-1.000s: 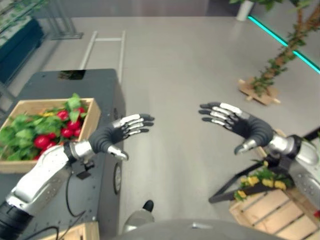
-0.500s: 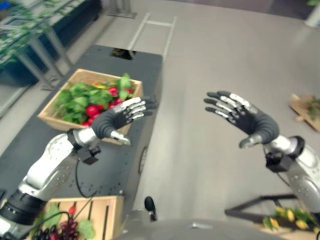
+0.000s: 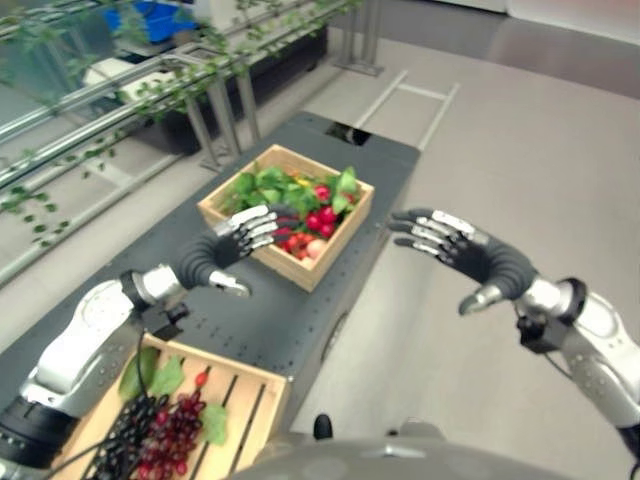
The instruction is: Pick up the fruits from the basket on one side to the basket on the other side
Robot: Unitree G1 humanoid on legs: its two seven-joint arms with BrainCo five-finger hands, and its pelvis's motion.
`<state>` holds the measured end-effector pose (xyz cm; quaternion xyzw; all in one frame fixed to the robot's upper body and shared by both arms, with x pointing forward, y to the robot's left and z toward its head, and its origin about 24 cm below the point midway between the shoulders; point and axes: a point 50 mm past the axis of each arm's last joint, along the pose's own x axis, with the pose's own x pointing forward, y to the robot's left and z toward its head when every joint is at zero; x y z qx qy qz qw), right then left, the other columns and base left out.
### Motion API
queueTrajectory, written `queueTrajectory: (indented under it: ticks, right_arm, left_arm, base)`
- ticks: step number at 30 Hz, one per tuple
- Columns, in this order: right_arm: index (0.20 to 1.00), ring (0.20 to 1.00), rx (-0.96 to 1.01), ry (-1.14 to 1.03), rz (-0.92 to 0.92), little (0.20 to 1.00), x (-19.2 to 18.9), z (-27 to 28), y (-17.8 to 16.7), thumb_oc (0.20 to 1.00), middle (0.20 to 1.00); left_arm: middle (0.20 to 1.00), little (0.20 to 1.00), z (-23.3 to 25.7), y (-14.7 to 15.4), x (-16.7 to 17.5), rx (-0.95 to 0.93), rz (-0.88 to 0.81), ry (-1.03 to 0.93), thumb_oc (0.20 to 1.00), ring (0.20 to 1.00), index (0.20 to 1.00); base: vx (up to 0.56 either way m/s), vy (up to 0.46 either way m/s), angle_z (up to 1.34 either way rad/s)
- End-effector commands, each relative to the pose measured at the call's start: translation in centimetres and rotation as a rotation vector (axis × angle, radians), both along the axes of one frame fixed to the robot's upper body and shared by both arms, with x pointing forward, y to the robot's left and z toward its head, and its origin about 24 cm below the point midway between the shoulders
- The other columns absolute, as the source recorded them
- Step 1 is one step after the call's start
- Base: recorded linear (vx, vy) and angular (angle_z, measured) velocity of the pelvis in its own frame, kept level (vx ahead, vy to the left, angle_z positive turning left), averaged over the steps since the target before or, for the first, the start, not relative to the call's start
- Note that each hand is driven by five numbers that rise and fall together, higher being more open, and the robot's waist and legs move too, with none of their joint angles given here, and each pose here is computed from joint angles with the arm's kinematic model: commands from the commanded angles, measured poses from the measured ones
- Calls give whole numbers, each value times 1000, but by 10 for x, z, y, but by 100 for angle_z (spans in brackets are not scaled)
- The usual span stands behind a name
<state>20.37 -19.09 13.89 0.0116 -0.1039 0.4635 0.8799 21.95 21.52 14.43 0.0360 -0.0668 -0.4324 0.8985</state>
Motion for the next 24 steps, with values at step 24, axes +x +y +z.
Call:
queueTrajectory:
  ticks: [24]
  right_arm:
    - [1000,1000,65,-135,-46,1000,15,37,-11,1000,1000]
  left_arm:
    - [1000,1000,11,-9,10,-58,-4,-76,1000,1000,1000]
  base:
    - [-1,-110,91]
